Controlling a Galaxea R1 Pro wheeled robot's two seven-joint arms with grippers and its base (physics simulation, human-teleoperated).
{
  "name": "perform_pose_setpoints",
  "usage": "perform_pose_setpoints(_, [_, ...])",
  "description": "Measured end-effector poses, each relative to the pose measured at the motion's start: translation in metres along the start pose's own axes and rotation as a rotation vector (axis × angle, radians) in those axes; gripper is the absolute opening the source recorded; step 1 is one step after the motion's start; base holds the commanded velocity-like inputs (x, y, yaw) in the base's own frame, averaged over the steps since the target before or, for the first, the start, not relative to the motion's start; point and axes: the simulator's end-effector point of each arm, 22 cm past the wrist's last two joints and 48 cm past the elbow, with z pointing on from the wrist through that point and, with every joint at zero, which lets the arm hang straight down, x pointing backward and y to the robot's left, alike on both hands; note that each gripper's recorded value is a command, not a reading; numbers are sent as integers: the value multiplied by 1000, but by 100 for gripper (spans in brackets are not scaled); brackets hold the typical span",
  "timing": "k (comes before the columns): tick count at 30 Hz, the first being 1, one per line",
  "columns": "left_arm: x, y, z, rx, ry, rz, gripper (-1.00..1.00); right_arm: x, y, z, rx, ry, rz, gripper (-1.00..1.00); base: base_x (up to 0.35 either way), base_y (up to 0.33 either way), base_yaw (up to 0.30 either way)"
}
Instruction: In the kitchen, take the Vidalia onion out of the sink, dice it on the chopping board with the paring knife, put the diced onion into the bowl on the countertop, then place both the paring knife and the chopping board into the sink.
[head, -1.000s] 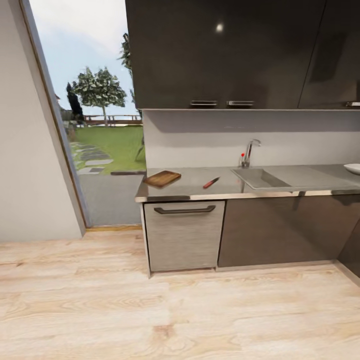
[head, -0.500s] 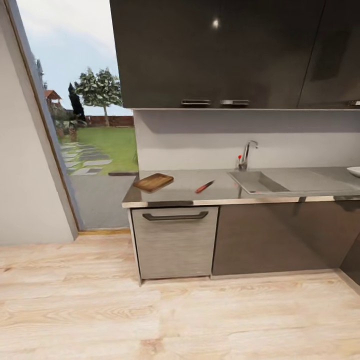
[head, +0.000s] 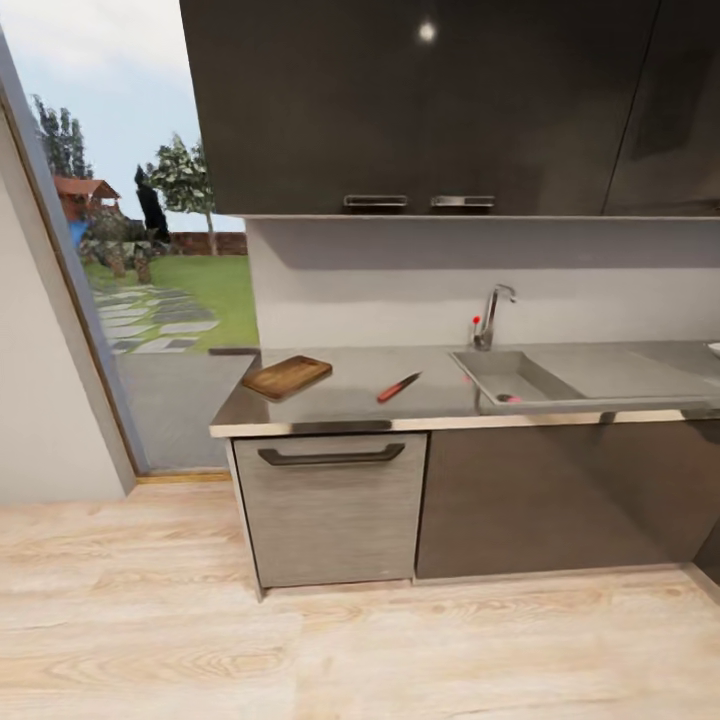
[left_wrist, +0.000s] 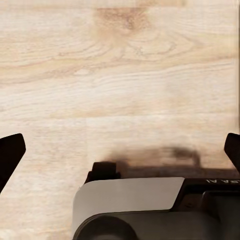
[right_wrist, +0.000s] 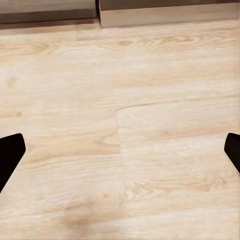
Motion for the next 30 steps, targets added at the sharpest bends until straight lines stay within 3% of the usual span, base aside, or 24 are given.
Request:
perform_pose_setpoints(17, [-1,2,0,-3,-2,1,100,1,1,0,-4,1,-3,100,335,-21,0])
perform_pose_setpoints(30, [-4,3,0,-7,-3,1,100,0,0,0,0,1,-1,100,39,0,0])
